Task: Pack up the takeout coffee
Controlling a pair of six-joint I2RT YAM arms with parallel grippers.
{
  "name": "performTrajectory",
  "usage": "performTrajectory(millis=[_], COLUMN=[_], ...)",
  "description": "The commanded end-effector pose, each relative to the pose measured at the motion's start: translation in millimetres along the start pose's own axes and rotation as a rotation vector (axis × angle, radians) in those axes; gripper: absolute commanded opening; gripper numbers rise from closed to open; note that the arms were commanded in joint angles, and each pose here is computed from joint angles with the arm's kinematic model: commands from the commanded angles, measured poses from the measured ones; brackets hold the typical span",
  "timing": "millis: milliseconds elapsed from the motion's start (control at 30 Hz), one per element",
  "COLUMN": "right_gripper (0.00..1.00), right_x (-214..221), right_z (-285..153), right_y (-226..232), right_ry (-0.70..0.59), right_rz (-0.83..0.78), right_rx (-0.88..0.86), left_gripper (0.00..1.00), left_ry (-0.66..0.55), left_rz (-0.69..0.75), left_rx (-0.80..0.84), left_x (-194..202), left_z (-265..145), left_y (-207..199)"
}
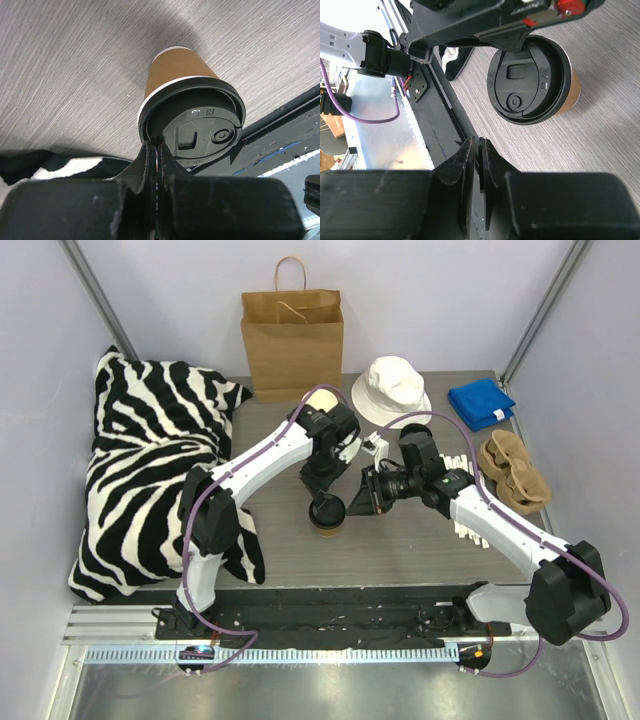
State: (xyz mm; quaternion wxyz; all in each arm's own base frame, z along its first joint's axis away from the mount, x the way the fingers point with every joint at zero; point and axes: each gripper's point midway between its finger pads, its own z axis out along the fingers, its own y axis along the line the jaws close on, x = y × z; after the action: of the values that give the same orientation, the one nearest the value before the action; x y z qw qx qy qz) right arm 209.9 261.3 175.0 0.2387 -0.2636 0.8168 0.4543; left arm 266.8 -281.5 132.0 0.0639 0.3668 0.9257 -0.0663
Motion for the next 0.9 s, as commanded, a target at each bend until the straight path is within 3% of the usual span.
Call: performTrajectory(millis=[0, 867], right_gripper=[0.17, 0.16], right_x=[-18, -12], right_z=[2, 40], right_y=[5, -8], right_ry=[-0.052, -0.111], right_rz=[-0.053, 0.011], right_rx=[-0.012, 0.02], left_gripper=[0.0, 0.0], left_ry=[0.013, 0.029], left_rz=[0.004, -0.022], left_rx=[0.006, 0.034], left_x=[4, 6], left_z=[0, 8], left_y=[1, 2])
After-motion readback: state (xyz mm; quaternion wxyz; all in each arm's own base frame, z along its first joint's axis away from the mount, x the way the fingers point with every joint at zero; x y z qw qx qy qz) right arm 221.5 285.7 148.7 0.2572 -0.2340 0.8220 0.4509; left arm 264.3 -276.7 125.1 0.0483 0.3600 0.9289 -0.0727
